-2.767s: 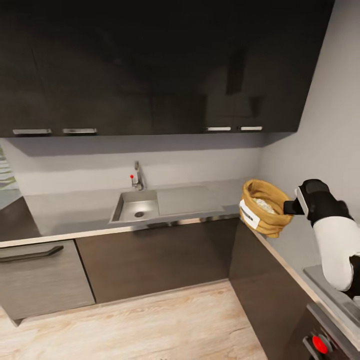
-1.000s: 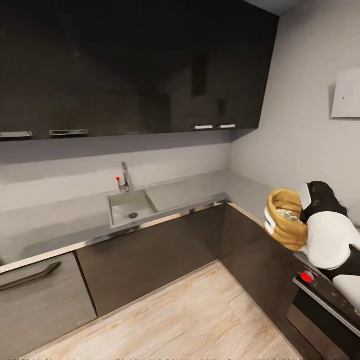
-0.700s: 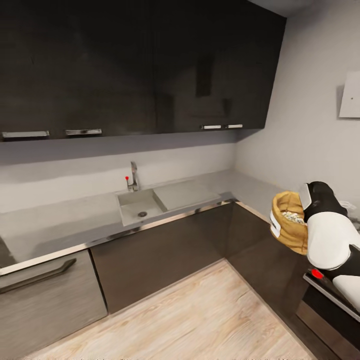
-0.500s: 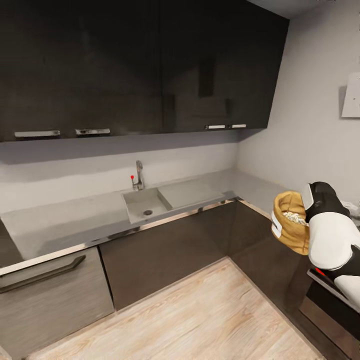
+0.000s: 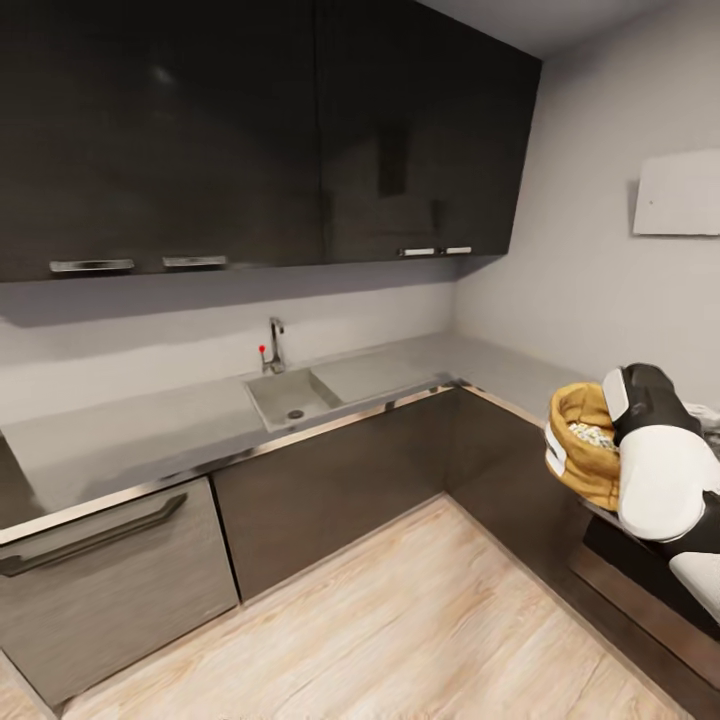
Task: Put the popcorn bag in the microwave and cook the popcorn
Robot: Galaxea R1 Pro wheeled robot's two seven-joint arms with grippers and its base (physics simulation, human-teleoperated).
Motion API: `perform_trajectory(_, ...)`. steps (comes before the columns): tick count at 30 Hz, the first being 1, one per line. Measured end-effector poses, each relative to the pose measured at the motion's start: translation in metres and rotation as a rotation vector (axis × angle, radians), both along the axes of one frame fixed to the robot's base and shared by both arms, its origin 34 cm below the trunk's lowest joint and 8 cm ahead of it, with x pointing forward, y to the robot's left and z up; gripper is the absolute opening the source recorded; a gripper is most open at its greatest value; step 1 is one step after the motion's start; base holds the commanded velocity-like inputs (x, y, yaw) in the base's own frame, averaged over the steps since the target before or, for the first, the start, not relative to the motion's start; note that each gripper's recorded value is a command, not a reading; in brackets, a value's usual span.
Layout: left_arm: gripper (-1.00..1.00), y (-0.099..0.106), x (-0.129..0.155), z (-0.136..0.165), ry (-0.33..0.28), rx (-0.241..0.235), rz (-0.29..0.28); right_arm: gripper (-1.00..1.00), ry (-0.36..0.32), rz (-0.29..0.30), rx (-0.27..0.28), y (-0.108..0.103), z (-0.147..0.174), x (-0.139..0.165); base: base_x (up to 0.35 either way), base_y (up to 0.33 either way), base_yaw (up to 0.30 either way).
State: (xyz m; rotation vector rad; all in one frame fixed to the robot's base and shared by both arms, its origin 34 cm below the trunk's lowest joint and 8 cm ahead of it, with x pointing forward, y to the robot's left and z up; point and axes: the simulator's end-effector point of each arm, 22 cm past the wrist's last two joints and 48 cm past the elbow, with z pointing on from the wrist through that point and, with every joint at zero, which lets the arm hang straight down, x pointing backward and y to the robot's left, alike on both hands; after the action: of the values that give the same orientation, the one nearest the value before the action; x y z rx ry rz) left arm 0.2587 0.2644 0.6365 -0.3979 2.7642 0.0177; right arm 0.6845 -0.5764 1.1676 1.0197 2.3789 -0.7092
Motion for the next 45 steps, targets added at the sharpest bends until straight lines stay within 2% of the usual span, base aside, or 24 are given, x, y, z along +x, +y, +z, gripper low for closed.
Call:
perform_trajectory(3,1.00,0.001,0.000,0.000,0.001,0.001,0.000,-1.00,-0.024,-0.009,-0.020,-0.002,0.011,0.001,-0.273,0.257,-0.300)
perform_trajectory(6,1.00,0.001,0.000,0.000,0.000,0.002,-0.001,-1.00,-0.034,0.004,-0.018,0.009,0.013,0.007,-0.138,0.154,-0.300)
perform_trajectory(11,1.00,0.001,0.000,0.000,0.000,0.002,-0.001,-1.00,-0.035,0.018,-0.012,0.015,0.011,0.010,-0.017,0.019,-0.111)
perform_trajectory(14,1.00,0.000,0.000,0.000,0.000,0.001,-0.002,-1.00,-0.041,0.056,0.005,0.038,0.008,0.022,0.000,0.000,-0.002)
perform_trajectory(16,1.00,0.000,0.000,0.000,-0.001,0.001,-0.003,-1.00,-0.041,0.106,0.025,0.073,0.002,0.036,0.000,0.000,-0.089)
perform_trajectory(18,1.00,0.000,0.001,0.000,-0.002,0.001,-0.004,-1.00,-0.035,0.138,0.029,0.096,0.000,0.043,0.000,0.000,-0.220)
perform_trajectory(23,1.00,0.001,0.000,0.000,-0.001,0.002,-0.004,-1.00,-0.030,0.173,0.035,0.121,-0.002,0.051,0.000,0.000,-0.261)
perform_trajectory(28,1.00,-0.003,0.000,0.000,0.000,-0.002,-0.007,-1.00,-0.044,0.157,-0.004,0.136,0.002,0.056,0.000,0.000,-0.269)
perform_trajectory(32,1.00,-0.004,-0.001,0.000,0.003,-0.003,-0.007,-1.00,-0.058,0.199,0.002,0.177,0.005,0.068,0.000,0.000,-0.267)
perform_trajectory(34,1.00,-0.004,-0.002,-0.001,0.004,-0.003,-0.007,-1.00,-0.052,0.211,-0.003,0.190,0.006,0.070,0.000,0.000,-0.262)
perform_trajectory(42,1.00,-0.005,-0.003,-0.001,0.009,-0.005,-0.009,-1.00,-0.062,0.194,-0.004,0.193,0.001,0.071,0.000,0.000,-0.257)
perform_trajectory(45,1.00,-0.005,-0.004,-0.002,0.011,-0.005,-0.009,-1.00,-0.061,0.184,0.032,0.194,-0.008,0.069,0.000,0.000,-0.257)
